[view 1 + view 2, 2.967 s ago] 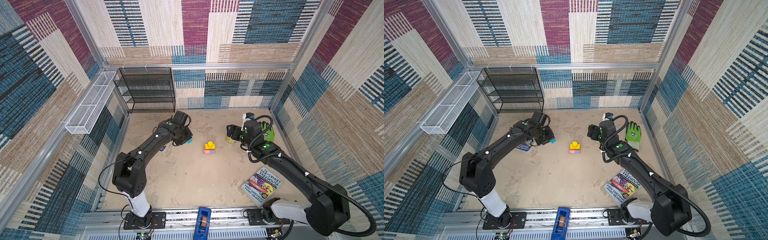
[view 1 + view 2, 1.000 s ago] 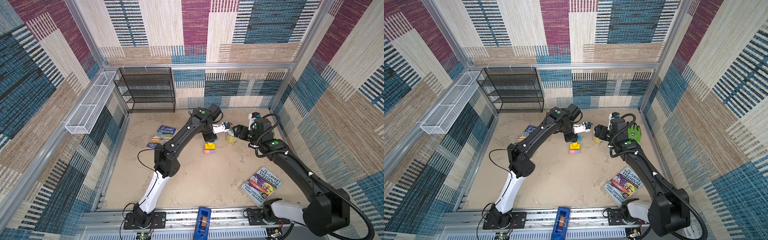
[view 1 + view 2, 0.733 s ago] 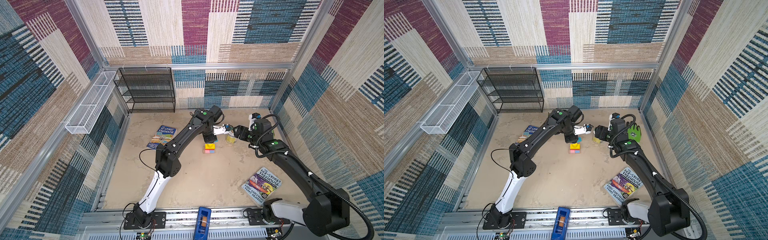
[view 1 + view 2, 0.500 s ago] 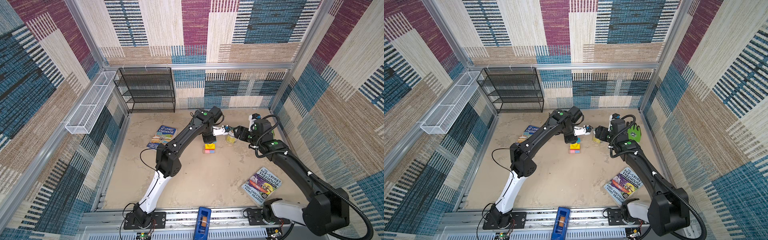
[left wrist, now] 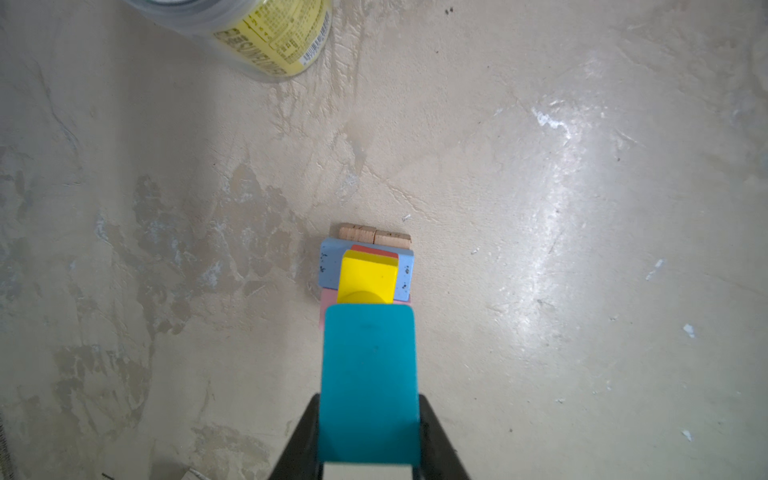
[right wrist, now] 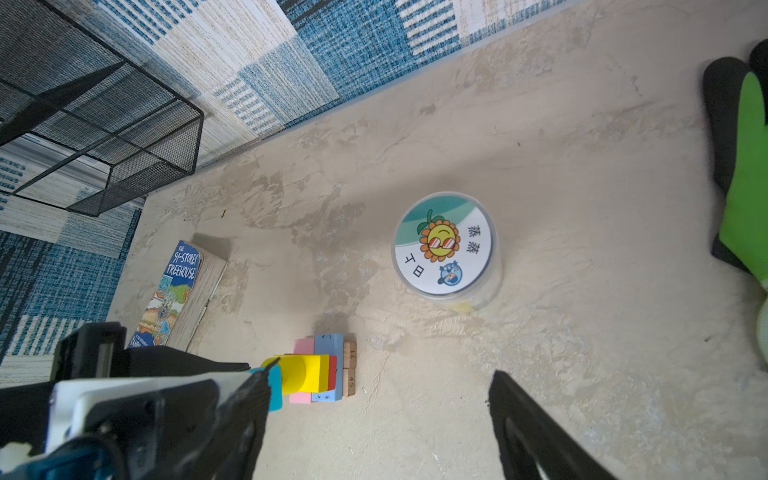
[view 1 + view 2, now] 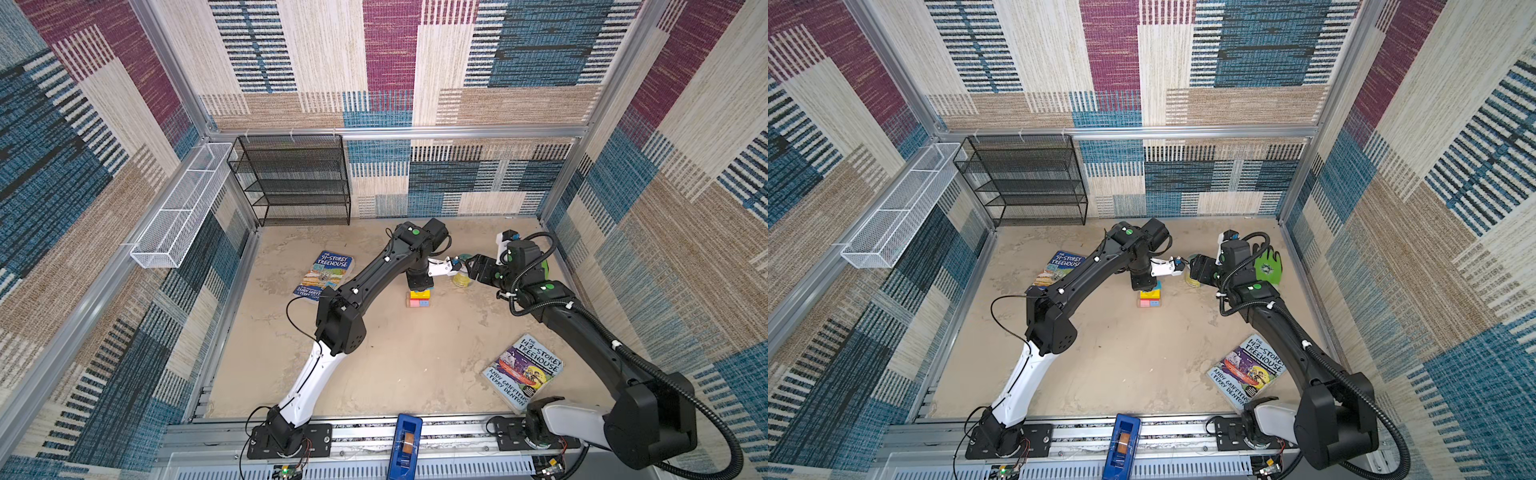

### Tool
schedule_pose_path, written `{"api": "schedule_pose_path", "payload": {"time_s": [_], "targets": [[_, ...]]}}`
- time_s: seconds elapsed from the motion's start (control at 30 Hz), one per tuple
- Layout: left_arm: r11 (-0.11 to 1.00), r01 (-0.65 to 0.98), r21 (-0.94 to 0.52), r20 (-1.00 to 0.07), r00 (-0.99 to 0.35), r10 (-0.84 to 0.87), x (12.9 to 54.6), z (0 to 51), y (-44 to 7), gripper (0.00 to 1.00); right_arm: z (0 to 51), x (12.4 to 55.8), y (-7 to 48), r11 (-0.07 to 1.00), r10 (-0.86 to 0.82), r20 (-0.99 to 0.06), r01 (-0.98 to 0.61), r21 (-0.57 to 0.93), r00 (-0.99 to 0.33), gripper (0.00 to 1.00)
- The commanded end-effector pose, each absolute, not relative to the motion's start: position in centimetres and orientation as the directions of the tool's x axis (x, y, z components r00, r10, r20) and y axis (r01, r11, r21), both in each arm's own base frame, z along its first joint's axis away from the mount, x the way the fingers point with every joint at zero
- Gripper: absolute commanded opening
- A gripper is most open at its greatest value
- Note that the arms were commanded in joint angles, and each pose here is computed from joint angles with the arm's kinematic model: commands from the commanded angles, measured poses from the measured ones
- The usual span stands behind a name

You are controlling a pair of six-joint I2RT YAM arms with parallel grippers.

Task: Build the wood block tower

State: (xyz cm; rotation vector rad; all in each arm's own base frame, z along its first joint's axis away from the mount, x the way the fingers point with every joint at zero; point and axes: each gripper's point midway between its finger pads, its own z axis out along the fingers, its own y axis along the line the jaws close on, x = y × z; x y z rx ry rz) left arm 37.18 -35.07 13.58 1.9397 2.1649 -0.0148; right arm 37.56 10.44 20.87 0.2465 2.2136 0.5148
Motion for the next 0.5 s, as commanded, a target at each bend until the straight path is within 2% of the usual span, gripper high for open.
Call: {"api": "schedule_pose_path", "payload": {"time_s": [0.0, 0.3, 0.47], "targets": [[0.103, 0.982, 0.156, -0.164, -0.077, 0.983, 37.24, 13.56, -34.82, 0.00, 21.15, 37.86, 10.77, 0.886, 0.355, -0.693, -0.010, 0.463, -0.628, 0.84], [0.097, 0.981, 0.171, -0.158, -0.070, 0.985, 37.42, 13.70, -34.72, 0.00, 20.81, 38.02, 11.00, 0.879, 0.362, -0.681, -0.011, 0.477, -0.637, 0.83], [0.098, 0.981, 0.168, -0.160, -0.071, 0.985, 37.37, 13.72, -34.72, 0.07, 20.72, 38.06, 10.95, 0.878, 0.363, -0.679, -0.010, 0.479, -0.637, 0.83]]}}
